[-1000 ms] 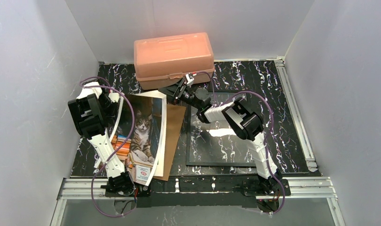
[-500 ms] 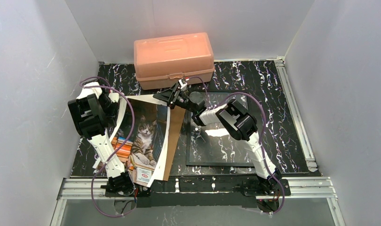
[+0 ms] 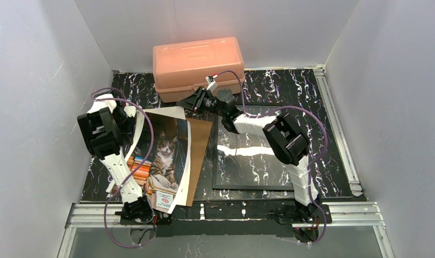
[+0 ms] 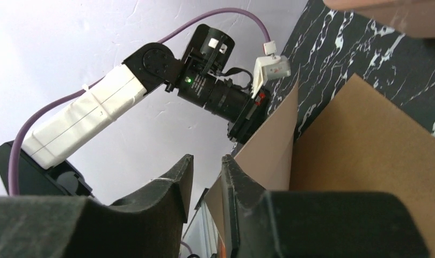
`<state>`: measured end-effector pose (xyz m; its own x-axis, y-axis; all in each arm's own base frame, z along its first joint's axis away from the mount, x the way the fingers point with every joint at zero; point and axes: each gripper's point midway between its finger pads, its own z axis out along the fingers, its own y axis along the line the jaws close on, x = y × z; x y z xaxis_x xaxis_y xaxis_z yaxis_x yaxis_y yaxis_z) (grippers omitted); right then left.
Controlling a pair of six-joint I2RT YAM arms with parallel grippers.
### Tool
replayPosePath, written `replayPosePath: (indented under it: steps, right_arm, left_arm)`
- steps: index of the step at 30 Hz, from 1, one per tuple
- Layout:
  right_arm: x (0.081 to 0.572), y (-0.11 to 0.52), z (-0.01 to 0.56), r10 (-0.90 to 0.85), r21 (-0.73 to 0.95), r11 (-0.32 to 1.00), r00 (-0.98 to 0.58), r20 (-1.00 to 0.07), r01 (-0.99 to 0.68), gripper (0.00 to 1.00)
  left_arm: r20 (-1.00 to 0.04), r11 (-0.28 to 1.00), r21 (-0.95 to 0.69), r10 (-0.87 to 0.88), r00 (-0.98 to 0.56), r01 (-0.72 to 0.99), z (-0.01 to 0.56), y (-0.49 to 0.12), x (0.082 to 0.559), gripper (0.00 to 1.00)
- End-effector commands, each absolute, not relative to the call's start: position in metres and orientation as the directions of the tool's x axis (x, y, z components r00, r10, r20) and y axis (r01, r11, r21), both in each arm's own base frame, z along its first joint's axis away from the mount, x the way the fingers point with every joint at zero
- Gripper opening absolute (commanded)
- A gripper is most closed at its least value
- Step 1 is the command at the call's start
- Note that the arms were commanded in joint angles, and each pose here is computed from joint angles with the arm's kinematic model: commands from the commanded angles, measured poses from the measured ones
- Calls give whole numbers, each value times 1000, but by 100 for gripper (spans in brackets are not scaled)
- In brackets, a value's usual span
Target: Put the photo into the frame
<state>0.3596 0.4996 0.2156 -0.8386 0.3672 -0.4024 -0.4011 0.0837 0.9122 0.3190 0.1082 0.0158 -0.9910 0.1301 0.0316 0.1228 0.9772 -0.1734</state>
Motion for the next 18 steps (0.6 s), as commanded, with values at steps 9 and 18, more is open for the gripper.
replayPosePath:
  steps: [9, 18]
  right_arm:
    - [359, 510, 203, 247, 868, 211, -834, -493, -450, 39]
    - [353, 506, 162, 171, 852, 310, -857, -486, -421, 47]
  left_arm:
    - [42, 958, -251, 151, -988, 136, -16, 91, 314, 0]
    - [34, 957, -257, 147, -989, 134, -14, 90, 315, 0]
